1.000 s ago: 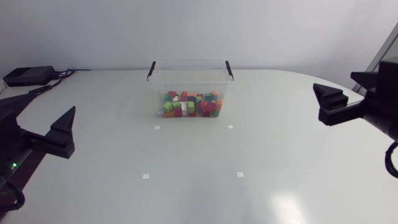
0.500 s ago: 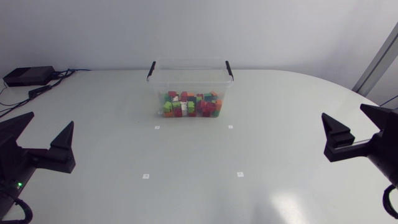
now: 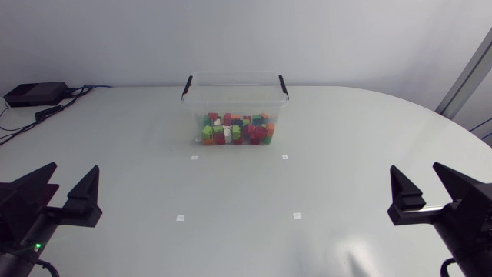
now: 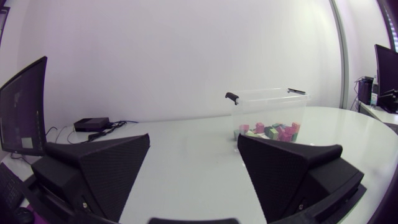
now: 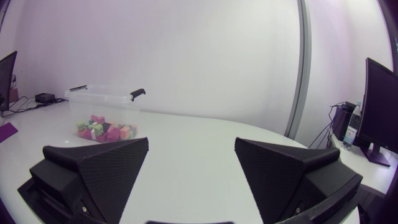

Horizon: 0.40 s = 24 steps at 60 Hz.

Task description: Place the duplo bricks in the container

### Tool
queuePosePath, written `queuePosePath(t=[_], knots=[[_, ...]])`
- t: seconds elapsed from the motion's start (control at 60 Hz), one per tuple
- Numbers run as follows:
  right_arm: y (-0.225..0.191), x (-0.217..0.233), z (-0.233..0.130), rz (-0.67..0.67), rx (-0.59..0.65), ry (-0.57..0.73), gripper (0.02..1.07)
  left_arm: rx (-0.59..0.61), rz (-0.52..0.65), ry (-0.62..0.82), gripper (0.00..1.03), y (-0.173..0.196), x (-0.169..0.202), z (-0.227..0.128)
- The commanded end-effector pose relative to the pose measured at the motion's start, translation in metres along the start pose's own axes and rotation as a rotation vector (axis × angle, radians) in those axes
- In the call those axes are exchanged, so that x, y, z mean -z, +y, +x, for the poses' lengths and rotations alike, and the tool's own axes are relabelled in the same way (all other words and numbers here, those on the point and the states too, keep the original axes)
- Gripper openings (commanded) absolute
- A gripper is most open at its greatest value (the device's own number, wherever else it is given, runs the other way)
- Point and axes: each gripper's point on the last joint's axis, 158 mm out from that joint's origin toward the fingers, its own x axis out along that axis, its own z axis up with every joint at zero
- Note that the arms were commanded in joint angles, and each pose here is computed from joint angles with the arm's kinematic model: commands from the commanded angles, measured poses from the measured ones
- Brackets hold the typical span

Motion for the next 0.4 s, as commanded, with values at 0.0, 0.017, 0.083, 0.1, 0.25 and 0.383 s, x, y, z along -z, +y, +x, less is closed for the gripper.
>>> queuePosePath(t=[0.0, 0.017, 0.083, 0.1, 0.25, 0.383], knots=[[-0.0004, 0.0121, 0.0008, 0.058, 0.002, -0.014, 1.02, 0.004, -0.074, 0.013, 0.98, -0.0011, 0.014, 0.0003], [-0.0004, 0.0138, 0.0008, 0.064, 0.002, -0.016, 1.02, 0.005, -0.082, 0.012, 0.98, -0.0012, 0.0152, 0.0002], [-0.0005, 0.0161, 0.0009, 0.071, 0.003, -0.02, 1.02, 0.006, -0.092, 0.012, 0.98, -0.0014, 0.0167, 0.0001], [-0.0005, 0.0161, 0.0009, 0.071, 0.003, -0.02, 1.02, 0.006, -0.092, 0.012, 0.98, -0.0014, 0.0167, 0.0001], [-0.0005, 0.0161, 0.0009, 0.071, 0.003, -0.02, 1.02, 0.006, -0.092, 0.012, 0.99, -0.0014, 0.0167, 0.0001], [-0.0005, 0.0161, 0.0009, 0.071, 0.003, -0.02, 1.02, 0.006, -0.092, 0.012, 0.99, -0.0014, 0.0167, 0.0001]])
